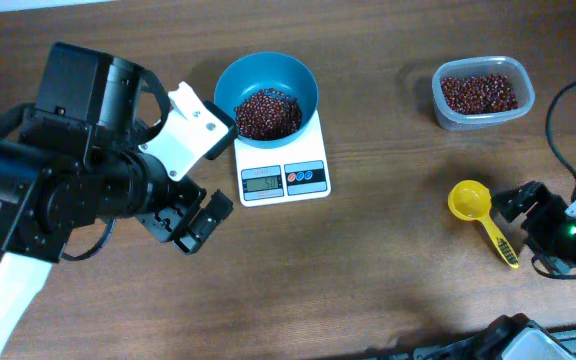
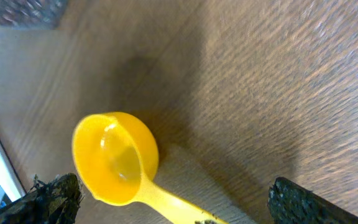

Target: Scoop item into bowl and weigh 50g on scale

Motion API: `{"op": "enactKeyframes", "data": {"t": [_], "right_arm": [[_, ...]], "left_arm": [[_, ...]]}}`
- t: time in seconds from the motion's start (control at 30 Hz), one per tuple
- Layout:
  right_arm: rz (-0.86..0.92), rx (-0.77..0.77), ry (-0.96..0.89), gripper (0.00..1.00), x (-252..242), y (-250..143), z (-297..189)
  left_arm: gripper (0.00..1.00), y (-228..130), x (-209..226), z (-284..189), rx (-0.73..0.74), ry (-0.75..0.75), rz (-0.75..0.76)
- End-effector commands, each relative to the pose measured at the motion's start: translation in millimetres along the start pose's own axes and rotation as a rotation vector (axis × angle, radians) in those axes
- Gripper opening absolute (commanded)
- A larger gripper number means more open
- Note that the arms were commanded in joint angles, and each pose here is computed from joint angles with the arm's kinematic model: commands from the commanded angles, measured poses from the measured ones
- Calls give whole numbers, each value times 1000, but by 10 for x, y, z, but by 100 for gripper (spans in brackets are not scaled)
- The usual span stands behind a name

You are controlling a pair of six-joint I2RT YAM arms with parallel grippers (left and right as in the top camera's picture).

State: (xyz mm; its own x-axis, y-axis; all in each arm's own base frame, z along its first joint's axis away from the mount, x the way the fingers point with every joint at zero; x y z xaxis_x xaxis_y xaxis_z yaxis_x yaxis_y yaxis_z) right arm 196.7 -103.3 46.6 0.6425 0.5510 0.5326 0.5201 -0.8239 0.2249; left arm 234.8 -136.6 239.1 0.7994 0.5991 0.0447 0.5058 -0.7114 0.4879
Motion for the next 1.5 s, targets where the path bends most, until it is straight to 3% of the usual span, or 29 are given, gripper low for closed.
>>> {"op": "enactKeyframes", "data": {"t": [0.0,0.13,0.4,0.5,0.67,1.1,1.17,1.27,1.47], "right_arm": [[-53,-90,2,99,143,217,-221],[-118,-188,31,99,389,292,-567],[-405,-384,480,99,1401,-92,-1372],[-263,-346,571,99,1510,-206,-1482],[-165,-280,564,99,1452,-295,-1413],[-149,-230,511,99,1344,-418,-1306],[-197,-214,528,99,1402,-466,-1306],[-421,-223,535,99,1503,-569,-1296],[-626,-387,443,99,1472,-634,-1304]], "left_arm": [[99,43,-12,-41,-22,-5,-10],[99,43,-12,-41,-22,-5,-10],[99,43,-12,-41,-22,-5,-10],[99,43,-12,-41,-22,-5,-10],[99,43,-12,-41,-22,-5,-10],[99,43,-12,-41,-22,-5,-10],[99,43,-12,-41,-22,-5,-10],[99,43,-12,-41,-22,-5,-10],[99,43,-12,-41,-22,-5,-10]]}}
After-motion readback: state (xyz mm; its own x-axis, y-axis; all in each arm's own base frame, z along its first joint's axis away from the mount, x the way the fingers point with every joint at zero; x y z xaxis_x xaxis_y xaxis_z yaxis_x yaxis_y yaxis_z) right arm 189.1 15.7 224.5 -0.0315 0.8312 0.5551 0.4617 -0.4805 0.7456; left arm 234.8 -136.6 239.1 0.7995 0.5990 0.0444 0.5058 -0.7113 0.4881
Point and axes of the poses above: each gripper's point midway between its finger pads, its own z axis out along the fingers, its own x axis along the line the jaws close on, y = z × x, the point moved 1 cm from there along -z, back along the fingers, and after that the axes turned 4 degrees about z, right-handed, at the moved point
